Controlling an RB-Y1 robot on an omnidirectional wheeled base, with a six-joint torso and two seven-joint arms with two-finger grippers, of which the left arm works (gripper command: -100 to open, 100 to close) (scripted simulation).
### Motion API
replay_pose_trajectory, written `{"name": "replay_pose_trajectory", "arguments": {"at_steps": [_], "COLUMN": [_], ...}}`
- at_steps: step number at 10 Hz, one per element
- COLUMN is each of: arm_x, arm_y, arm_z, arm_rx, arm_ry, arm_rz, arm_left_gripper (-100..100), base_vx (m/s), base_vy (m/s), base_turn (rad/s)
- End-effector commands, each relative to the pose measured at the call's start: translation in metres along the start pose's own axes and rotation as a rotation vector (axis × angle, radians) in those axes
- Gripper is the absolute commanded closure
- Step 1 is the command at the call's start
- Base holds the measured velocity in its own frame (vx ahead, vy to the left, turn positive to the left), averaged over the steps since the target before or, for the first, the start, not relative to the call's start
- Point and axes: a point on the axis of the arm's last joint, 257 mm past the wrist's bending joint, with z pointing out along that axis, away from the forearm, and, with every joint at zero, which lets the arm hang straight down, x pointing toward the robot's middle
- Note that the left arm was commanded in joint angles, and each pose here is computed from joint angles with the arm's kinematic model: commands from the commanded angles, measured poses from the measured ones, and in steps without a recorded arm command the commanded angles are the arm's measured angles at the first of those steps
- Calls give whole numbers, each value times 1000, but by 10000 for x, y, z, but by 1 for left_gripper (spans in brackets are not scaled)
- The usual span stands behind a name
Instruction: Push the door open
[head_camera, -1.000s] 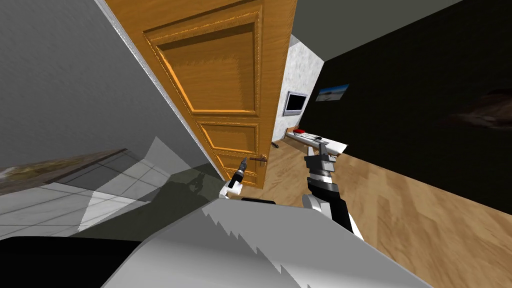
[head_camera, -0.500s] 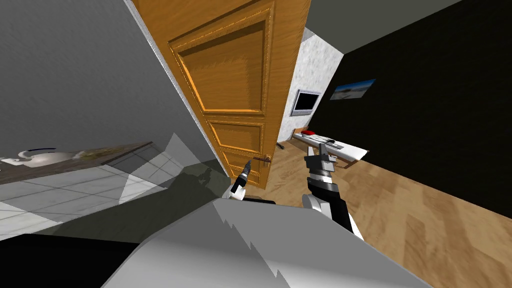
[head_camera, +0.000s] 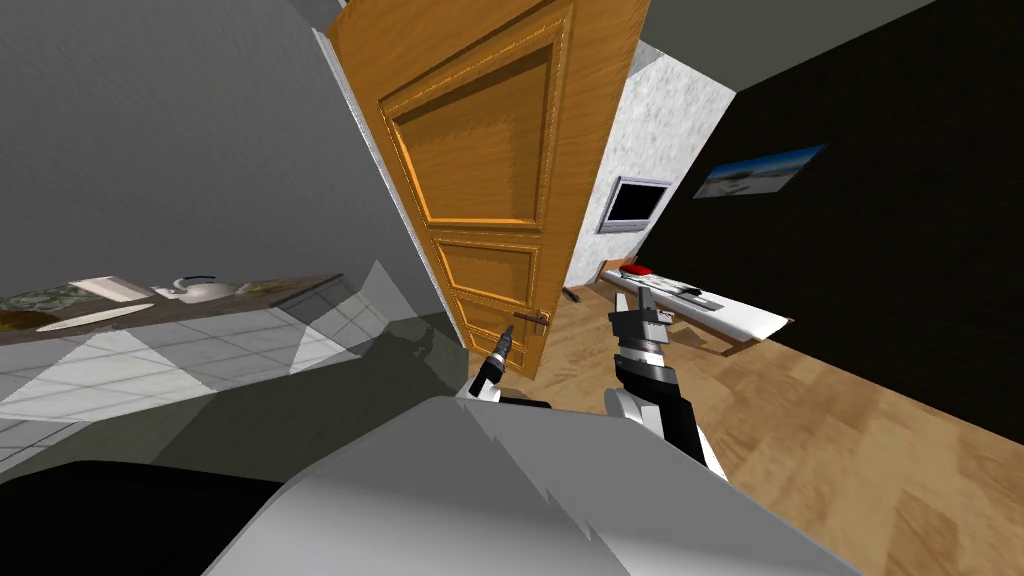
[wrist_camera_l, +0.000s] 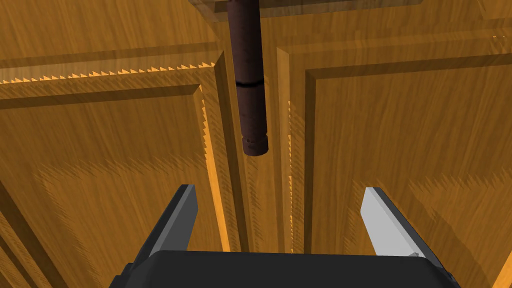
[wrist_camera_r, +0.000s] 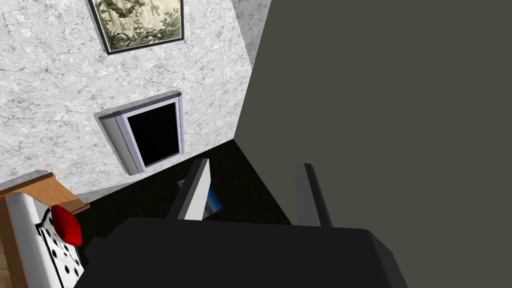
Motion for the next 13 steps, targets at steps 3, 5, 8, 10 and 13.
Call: {"name": "replay_pose_trajectory", "arguments": {"at_steps": [3,5,8,10,13], "arm_x": [418,602,783,682,637], "arm_y": [-95,-154,-228,-100,-83], "arm_z": [-76,-107,-121,-159,-117], "arm_rx": [15,23,32,12,8], "arm_ry": [50,71,87,98,96], "arm_rz": [-26,-41,-58,-15,-6], "arm_left_gripper": [-100,-100,-100,-100,-100], "base_vx": [-27,-26,-42,139,191], "base_vy": [-27,-33,-47,-24,-91], "base_turn": [171,126,132,-7,-10]}}
